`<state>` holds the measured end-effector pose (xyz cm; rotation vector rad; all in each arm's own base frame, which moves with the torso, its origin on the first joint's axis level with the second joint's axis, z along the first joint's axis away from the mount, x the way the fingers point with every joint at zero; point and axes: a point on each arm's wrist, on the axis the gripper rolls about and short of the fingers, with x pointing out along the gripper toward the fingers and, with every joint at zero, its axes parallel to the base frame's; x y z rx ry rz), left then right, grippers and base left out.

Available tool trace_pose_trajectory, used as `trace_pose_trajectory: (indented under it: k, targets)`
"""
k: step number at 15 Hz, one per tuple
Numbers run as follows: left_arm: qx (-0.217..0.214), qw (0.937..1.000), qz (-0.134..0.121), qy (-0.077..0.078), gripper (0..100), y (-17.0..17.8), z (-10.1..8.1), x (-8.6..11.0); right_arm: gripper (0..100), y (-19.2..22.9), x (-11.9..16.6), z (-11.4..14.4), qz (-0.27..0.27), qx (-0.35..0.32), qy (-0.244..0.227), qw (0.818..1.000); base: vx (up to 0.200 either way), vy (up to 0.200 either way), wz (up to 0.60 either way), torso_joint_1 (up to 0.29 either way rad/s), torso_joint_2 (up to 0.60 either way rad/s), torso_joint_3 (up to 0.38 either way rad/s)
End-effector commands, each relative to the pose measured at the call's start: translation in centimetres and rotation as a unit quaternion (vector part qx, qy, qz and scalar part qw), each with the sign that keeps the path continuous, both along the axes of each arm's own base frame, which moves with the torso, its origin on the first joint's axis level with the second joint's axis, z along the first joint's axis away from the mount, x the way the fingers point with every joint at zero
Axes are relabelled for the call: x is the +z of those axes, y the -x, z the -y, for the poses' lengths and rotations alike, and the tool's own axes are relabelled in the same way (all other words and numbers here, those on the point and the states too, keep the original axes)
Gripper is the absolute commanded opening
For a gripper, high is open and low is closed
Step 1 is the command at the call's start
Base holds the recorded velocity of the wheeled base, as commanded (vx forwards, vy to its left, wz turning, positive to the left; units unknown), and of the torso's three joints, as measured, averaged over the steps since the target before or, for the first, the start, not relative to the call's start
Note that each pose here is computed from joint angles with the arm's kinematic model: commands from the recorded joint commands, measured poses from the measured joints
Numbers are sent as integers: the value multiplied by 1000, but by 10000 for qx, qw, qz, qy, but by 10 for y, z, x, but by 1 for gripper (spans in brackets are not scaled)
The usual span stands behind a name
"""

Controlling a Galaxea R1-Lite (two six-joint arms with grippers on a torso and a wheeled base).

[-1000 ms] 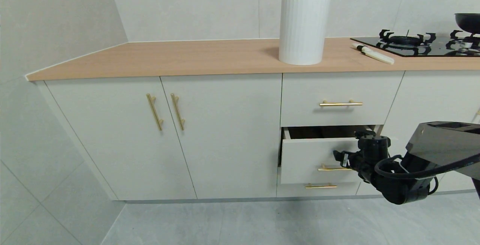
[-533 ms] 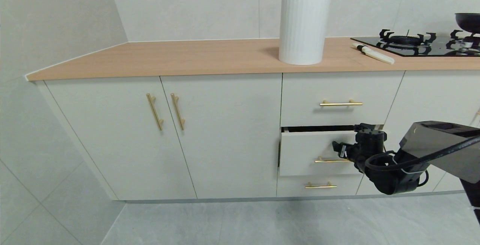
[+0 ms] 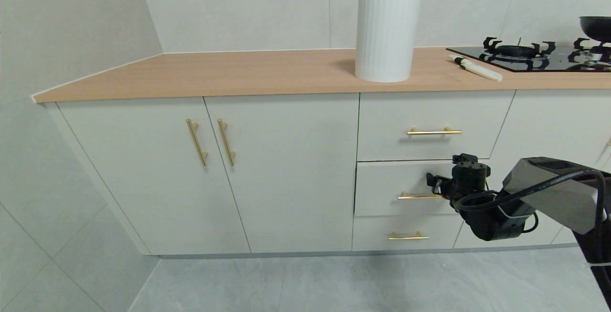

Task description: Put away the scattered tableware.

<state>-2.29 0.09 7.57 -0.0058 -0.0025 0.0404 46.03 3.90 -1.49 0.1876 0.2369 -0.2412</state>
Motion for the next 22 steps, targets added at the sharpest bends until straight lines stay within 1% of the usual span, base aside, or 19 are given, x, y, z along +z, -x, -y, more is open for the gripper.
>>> trace_pose_trajectory:
  k: [1,4,8,11,14,16,17,19,20,21,22]
  targets:
    - [5,10000,-4,10,100,0,0,0,100,-4,-7,0,-2,-24,5,10000,0,0,0,0,0,0]
    - [5,10000,4,10,100,0,0,0,100,-7,-5,-1,67,-31,0,10000,0,0,0,0,0,0]
    - [5,10000,-4,10,100,0,0,0,100,-17,-10,-2,183,-76,-1,9998,0,0,0,0,0,0]
    - [5,10000,-4,2,100,0,0,0,100,-17,-7,1,221,-114,-1,9997,0,0,0,0,0,0]
    - [13,10000,-4,2,100,0,0,0,100,-8,-3,2,108,-165,25,9998,0,0,0,0,0,0]
    - [5,10000,-4,2,100,0,0,0,100,9,11,2,15,-140,41,9999,0,0,0,0,0,0]
    - [13,10000,-4,10,100,0,0,0,100,40,41,4,39,-60,43,10000,0,0,0,0,0,0]
    - [5,10000,4,2,100,0,0,0,100,85,91,6,212,192,25,9996,0,0,0,0,0,0]
    - [-3,10000,4,2,100,0,0,0,100,113,106,6,193,267,78,9994,0,0,0,0,0,0]
    - [5,10000,4,2,100,0,0,0,100,125,111,7,176,285,122,9994,0,0,0,0,0,0]
    - [5,10000,-4,2,100,0,0,0,100,163,127,8,171,407,303,9986,0,0,0,0,0,0]
